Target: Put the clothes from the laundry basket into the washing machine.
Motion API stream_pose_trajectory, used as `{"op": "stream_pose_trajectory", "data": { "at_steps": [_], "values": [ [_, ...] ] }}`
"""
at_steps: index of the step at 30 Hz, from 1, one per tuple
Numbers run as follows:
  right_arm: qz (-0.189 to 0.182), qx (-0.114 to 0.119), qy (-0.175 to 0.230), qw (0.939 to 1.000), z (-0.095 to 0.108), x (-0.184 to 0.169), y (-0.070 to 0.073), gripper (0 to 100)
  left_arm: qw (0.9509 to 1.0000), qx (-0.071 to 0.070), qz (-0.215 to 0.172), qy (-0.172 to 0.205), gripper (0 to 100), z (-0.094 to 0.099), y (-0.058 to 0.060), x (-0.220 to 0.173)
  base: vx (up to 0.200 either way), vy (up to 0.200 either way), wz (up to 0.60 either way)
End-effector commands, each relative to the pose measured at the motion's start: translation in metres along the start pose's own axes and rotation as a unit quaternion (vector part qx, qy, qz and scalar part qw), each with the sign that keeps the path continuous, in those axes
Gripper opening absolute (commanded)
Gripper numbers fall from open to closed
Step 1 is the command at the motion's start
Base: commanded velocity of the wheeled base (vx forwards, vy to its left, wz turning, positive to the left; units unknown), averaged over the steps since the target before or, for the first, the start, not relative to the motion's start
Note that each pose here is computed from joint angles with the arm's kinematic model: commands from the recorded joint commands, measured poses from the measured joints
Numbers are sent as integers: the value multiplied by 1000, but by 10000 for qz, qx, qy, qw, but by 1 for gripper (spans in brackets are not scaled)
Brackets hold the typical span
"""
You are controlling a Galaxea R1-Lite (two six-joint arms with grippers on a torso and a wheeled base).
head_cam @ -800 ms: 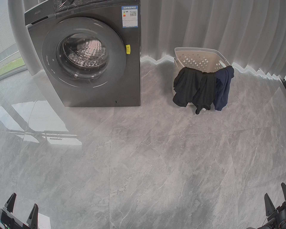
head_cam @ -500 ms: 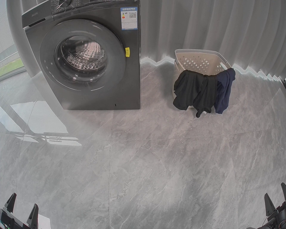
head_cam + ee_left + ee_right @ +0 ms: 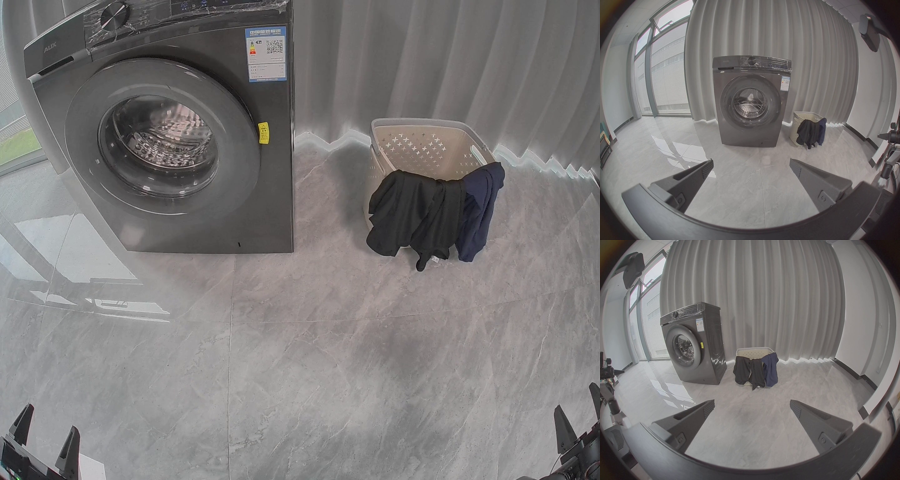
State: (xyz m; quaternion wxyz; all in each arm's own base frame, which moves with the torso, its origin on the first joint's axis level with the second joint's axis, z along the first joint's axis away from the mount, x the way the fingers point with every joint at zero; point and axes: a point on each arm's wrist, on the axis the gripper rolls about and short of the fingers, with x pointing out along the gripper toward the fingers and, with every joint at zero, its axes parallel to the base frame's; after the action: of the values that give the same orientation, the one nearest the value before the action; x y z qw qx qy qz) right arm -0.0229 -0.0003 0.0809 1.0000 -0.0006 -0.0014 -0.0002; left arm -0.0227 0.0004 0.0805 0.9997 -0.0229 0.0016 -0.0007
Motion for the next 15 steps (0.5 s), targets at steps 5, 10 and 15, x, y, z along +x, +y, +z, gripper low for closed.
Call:
{"op": "stream_pose_trajectory", "data": {
  "at_steps": [5, 10, 15],
  "values": [
    [-6, -1, 6, 10000, -5, 0, 0, 100, 10000, -9, 0, 7, 100, -5, 0, 0, 200, 0, 0],
    [-6, -1, 6, 10000, -5, 0, 0, 100, 10000, -24, 0, 7, 100, -5, 0, 0, 40, 0, 0],
    [-6, -1, 6, 10000, -5, 0, 0, 100, 10000, -17, 0, 7, 100, -5, 0, 0, 0, 0, 0]
  ]
}}
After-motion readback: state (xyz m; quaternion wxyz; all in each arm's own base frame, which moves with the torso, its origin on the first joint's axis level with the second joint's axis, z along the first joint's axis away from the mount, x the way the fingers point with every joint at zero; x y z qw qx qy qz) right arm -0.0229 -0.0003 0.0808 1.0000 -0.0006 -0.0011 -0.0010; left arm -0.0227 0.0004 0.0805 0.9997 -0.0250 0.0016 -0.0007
